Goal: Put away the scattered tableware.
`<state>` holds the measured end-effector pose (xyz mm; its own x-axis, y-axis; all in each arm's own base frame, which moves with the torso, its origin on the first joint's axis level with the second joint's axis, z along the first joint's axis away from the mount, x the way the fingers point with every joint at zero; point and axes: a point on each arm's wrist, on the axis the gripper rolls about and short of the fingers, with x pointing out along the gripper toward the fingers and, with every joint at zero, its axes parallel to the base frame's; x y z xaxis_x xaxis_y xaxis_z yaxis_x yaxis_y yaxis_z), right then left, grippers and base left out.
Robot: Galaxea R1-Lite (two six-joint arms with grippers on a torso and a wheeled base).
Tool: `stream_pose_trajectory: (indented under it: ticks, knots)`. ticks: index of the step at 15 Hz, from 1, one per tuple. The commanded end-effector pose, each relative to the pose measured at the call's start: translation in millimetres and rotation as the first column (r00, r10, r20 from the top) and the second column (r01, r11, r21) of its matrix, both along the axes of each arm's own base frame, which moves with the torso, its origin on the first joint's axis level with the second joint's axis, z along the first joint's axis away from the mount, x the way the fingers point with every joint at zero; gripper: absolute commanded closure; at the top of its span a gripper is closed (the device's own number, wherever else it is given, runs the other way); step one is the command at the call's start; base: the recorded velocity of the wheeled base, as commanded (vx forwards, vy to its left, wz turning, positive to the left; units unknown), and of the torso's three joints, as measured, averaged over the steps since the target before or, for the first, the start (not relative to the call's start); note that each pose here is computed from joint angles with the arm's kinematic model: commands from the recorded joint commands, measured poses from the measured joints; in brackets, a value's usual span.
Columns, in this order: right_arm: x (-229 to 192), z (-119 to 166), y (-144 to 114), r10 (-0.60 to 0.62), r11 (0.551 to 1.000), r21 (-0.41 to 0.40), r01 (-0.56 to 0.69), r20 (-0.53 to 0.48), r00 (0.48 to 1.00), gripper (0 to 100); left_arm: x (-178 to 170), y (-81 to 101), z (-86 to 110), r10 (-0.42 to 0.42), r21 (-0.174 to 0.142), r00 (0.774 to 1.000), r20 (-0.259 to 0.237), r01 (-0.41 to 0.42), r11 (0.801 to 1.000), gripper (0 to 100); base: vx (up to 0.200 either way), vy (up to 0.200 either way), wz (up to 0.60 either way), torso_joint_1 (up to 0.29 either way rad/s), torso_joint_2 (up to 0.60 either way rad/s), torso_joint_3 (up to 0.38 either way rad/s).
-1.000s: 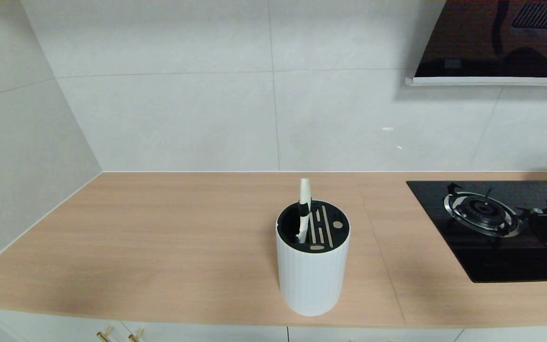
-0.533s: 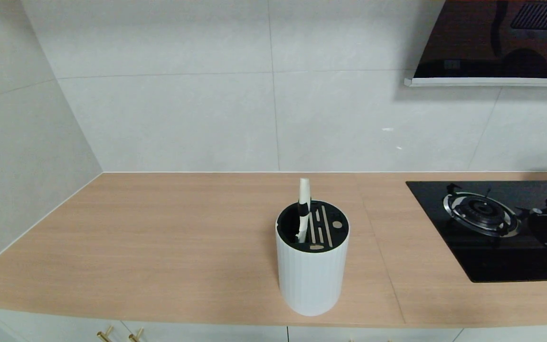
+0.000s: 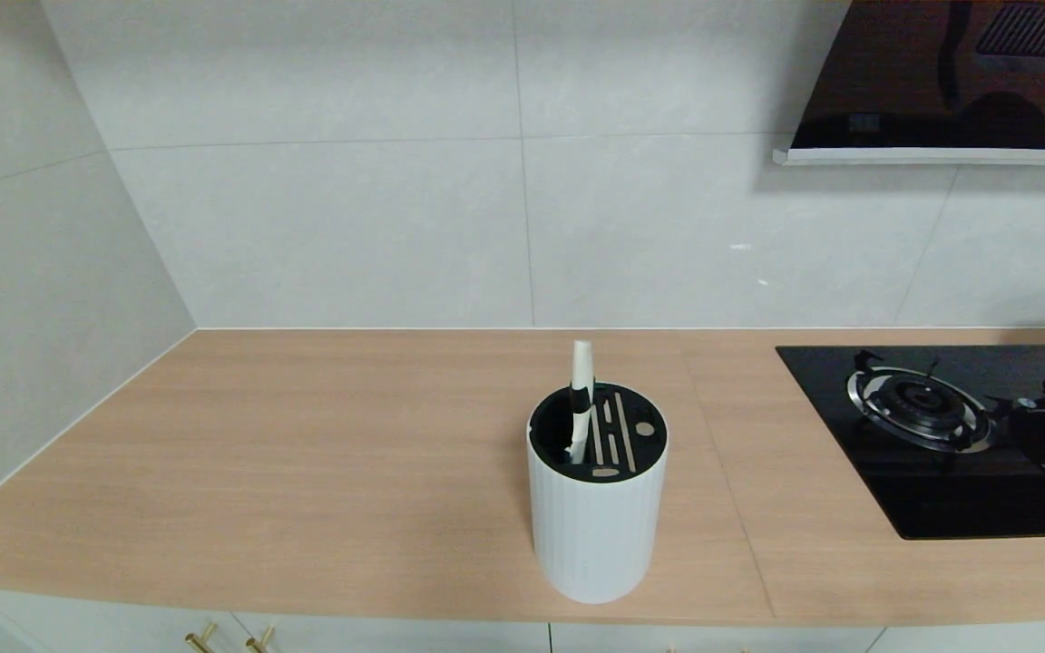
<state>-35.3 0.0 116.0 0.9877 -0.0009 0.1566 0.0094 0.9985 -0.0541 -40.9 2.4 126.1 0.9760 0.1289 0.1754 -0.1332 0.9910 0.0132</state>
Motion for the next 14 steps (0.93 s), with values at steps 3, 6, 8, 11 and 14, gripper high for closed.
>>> stream_pose_trajectory:
  ticks: [3,6,8,11,14]
  knots:
    - [12,-38,0,0.006,1.000,-0.007,-0.007,-0.131,0.991,0,18,0.3,-47.3,0.011,0.011,0.989,-0.150,-0.009,1.000,0,0.000,0.000,0.00,0.000,0.00,0.000]
    - [12,-40,0,0.008,1.000,-0.003,-0.009,-0.158,0.987,0,18,-1.7,-50.4,-0.087,-0.047,0.981,-0.172,0.080,0.996,0,0.000,0.000,0.00,0.000,0.00,0.000]
    - [12,-40,0,0.008,1.000,0.000,-0.009,-0.158,0.987,0,18,-1.7,-49.9,-0.086,-0.047,0.982,-0.168,0.079,0.996,0,0.000,0.000,0.00,0.000,0.00,0.000]
    - [12,-40,0,0.013,1.000,0.001,-0.013,-0.158,0.987,0,18,-1.7,-49.8,-0.086,-0.047,0.982,-0.166,0.079,0.996,0,0.000,0.000,0.00,0.000,0.00,0.000]
    - [13,-41,1,0.034,0.999,0.017,-0.031,-0.158,0.987,0,18,-1.7,-49.9,-0.086,-0.047,0.982,-0.168,0.079,0.996,0,0.000,0.000,0.00,0.000,0.00,0.000]
